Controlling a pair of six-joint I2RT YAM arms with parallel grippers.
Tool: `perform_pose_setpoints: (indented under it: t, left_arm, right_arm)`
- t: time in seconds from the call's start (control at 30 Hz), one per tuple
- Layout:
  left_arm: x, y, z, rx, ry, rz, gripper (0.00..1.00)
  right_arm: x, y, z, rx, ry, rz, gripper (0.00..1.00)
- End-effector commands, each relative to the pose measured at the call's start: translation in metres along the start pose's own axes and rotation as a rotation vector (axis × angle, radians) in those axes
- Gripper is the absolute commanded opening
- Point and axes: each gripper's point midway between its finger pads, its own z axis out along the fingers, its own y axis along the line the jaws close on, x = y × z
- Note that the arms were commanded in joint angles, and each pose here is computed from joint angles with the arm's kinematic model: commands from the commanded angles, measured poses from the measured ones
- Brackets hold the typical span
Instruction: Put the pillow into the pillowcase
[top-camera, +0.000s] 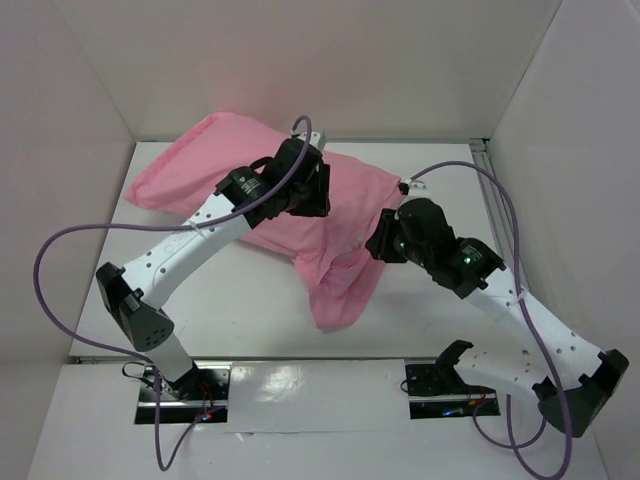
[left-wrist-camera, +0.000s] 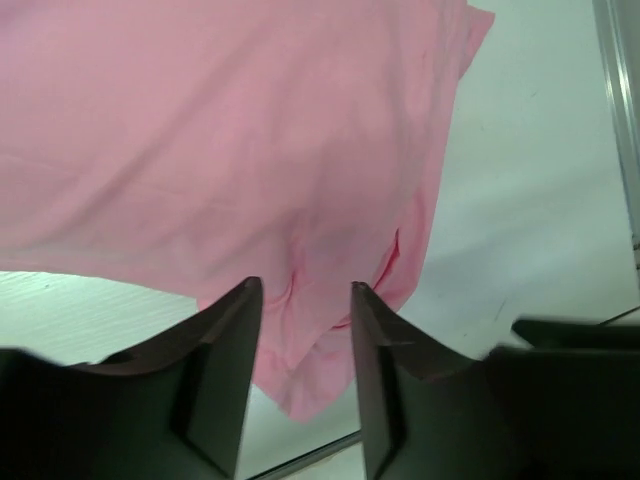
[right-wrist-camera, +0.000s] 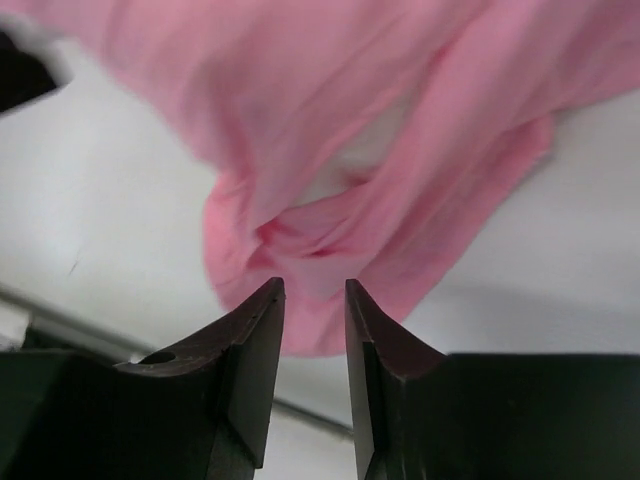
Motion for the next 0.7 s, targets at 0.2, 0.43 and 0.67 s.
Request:
perform_pose_setpoints:
  t: [0.2, 0.43, 0.67]
  left_arm:
    - [0.057, -0.012, 0.026, -0.073, 0.112, 0.167, 0.63]
    - [0.086, -0.020, 0.046, -0.133, 0.158, 0.247, 0.74]
    - [0.089, -0.002, 0.068, -0.271, 0.150, 0.265, 0.59]
  right_arm:
    - [-0.008, -0.084, 0.056, 0.064, 0.072, 0.319, 0.53]
    - [-0.003, -0.066, 0.082, 0.035, 0.106, 0.306, 0.58]
    - [-0.002, -0.054, 0.097, 0.011, 0.112, 0.299, 0.59]
